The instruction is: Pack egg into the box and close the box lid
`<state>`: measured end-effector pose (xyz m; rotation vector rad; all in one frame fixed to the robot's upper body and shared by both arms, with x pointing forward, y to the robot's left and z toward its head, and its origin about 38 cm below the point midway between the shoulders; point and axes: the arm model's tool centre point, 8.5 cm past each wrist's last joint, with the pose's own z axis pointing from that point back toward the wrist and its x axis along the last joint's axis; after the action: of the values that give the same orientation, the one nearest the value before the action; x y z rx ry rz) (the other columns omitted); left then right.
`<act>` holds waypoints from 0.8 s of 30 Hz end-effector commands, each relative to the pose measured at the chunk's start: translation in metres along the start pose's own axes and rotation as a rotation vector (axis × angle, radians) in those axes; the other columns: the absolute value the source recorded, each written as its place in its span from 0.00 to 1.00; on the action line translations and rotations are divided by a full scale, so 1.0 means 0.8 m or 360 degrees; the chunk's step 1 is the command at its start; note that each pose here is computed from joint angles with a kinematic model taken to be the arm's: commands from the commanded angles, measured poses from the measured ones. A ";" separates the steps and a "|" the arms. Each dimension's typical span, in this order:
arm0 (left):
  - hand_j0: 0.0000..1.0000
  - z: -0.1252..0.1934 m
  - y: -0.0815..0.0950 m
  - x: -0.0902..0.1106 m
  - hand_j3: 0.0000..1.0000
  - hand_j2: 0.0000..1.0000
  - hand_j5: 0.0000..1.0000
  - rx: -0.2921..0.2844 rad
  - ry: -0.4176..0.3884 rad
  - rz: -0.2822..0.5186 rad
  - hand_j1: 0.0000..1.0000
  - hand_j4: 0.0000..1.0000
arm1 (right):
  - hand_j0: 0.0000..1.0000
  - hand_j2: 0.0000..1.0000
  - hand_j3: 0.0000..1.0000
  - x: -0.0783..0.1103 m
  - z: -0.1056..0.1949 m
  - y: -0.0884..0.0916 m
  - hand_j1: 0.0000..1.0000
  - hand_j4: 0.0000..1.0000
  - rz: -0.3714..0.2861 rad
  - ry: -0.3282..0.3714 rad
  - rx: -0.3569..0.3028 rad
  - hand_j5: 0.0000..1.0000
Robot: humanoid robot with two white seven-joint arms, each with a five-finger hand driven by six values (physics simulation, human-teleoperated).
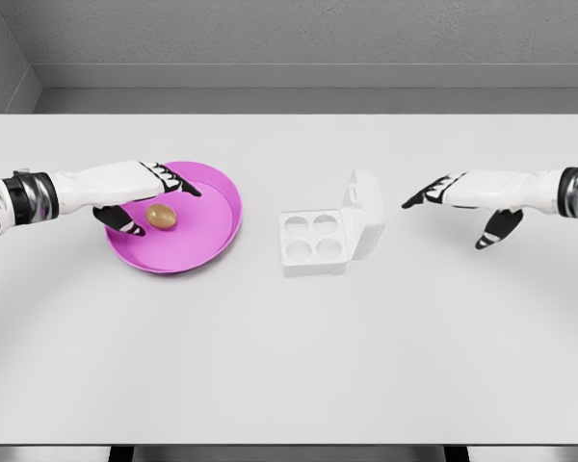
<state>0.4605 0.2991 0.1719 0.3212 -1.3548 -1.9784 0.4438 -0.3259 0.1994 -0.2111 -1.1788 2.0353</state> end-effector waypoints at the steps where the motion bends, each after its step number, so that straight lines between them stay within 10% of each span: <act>1: 0.91 -0.002 -0.001 0.000 0.91 0.91 0.91 0.0006 -0.0002 0.0018 0.91 0.91 | 1.00 1.00 1.00 0.005 -0.003 0.000 1.00 1.00 0.0002 -0.0019 0.0000 1.00; 24: 0.91 -0.014 -0.017 -0.008 0.91 0.91 0.91 -0.0016 0.0022 0.0091 0.91 0.91 | 1.00 1.00 1.00 0.012 -0.017 0.000 1.00 1.00 0.0007 -0.0049 0.0021 1.00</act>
<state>0.4656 0.2975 0.1535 0.2898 -1.3282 -1.9412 0.4433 -0.3098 0.1936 -0.1783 -1.1818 2.0618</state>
